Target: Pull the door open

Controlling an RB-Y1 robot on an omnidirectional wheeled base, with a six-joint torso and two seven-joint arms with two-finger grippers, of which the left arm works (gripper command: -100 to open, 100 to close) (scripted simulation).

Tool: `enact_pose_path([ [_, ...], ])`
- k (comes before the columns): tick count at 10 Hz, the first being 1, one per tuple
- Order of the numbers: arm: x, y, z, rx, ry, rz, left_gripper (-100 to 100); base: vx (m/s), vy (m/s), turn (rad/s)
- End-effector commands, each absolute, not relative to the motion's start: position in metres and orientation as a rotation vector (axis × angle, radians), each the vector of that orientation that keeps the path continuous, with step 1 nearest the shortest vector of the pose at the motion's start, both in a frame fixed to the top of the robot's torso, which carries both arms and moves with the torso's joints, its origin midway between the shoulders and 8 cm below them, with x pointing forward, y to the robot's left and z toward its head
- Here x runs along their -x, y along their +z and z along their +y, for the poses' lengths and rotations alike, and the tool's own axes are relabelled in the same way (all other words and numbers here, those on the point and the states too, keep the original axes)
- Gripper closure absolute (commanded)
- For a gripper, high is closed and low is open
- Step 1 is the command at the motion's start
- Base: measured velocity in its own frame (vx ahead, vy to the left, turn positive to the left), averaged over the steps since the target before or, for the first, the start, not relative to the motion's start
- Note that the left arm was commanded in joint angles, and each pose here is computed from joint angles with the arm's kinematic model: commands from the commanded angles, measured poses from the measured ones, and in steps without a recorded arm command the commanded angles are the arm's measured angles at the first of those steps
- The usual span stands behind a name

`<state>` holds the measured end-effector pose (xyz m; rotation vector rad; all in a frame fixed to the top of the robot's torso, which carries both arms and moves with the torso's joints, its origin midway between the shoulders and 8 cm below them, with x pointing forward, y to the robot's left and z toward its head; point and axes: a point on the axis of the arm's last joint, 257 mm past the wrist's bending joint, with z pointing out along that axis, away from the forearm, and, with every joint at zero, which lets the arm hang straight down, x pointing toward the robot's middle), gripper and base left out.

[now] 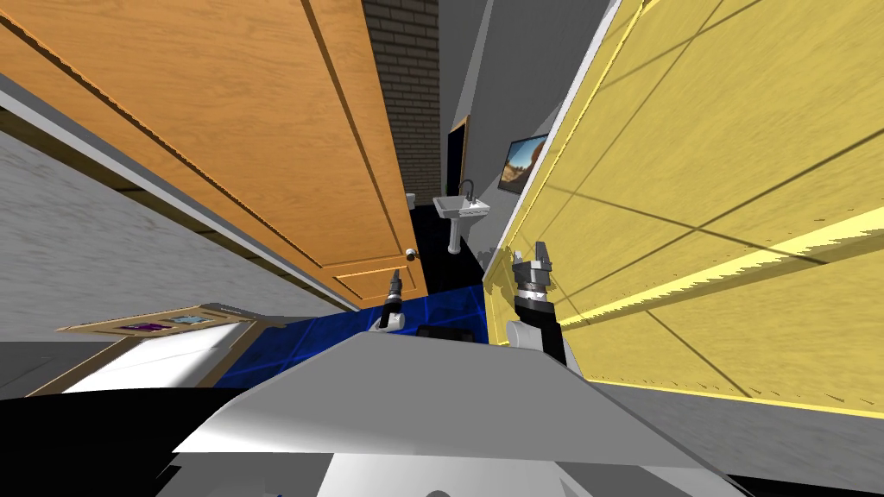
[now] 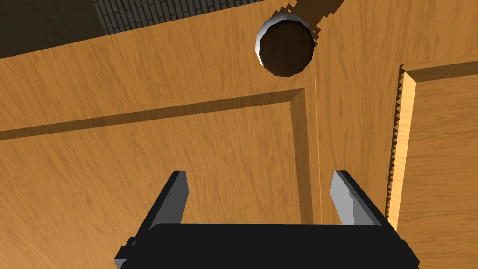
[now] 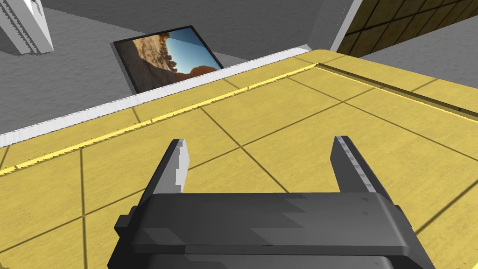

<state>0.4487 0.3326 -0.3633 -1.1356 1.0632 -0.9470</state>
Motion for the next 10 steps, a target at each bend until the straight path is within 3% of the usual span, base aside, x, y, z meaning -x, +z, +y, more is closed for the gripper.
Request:
enact_pose_path([
  [1,-0.4487,-0.3632,0.3316,1.181,-0.999,1.024,-100,-0.011,0.006,-0.012],
  [10,-0.4487,-0.3644,0.3275,1.365,-1.213,0.852,-100,-0.003,0.002,-0.003],
])
